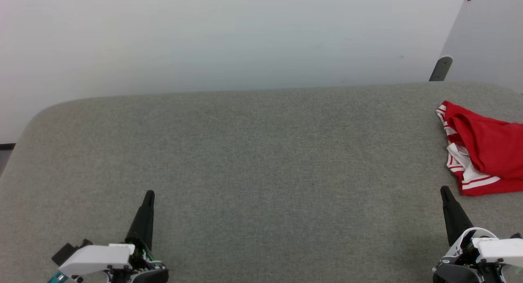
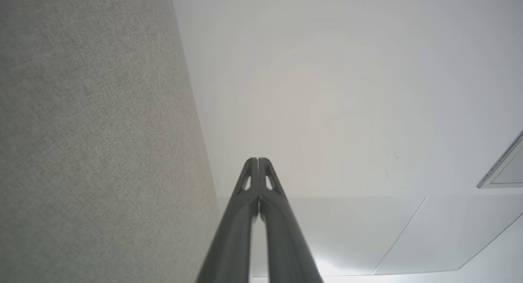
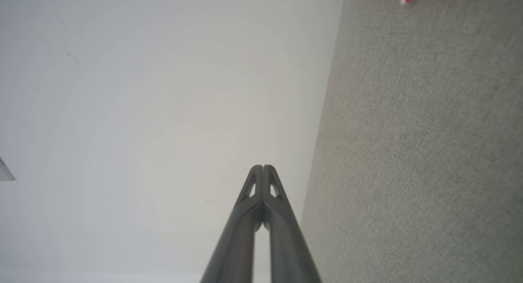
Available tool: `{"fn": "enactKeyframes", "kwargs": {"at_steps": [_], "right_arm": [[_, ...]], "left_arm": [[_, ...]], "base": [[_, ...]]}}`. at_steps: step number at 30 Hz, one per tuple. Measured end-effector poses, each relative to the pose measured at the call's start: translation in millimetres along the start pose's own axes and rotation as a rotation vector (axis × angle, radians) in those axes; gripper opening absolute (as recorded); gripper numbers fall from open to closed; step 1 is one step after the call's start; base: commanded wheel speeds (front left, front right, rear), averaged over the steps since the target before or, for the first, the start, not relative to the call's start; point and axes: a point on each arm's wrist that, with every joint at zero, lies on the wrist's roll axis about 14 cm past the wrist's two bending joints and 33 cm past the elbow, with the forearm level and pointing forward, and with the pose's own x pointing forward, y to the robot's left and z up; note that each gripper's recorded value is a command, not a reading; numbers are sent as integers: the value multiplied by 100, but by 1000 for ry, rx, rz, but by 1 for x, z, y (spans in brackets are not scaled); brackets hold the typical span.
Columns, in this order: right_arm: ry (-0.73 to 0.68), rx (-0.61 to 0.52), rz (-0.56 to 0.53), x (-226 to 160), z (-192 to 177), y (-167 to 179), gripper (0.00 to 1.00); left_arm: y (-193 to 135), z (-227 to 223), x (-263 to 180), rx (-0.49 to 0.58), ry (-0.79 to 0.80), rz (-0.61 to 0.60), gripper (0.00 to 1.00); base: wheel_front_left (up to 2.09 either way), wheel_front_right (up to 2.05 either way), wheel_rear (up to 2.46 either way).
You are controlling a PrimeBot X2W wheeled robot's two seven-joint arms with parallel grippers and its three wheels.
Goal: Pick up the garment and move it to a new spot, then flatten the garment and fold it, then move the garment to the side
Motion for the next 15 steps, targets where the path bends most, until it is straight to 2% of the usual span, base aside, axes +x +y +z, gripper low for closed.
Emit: {"fn": "enactKeyframes", "kwargs": {"at_steps": [15], "right_arm": [[0,0,0,0,0,0,0]], "left_arm": [[0,0,0,0,0,0,0]], "base": [[0,0,0]]}}
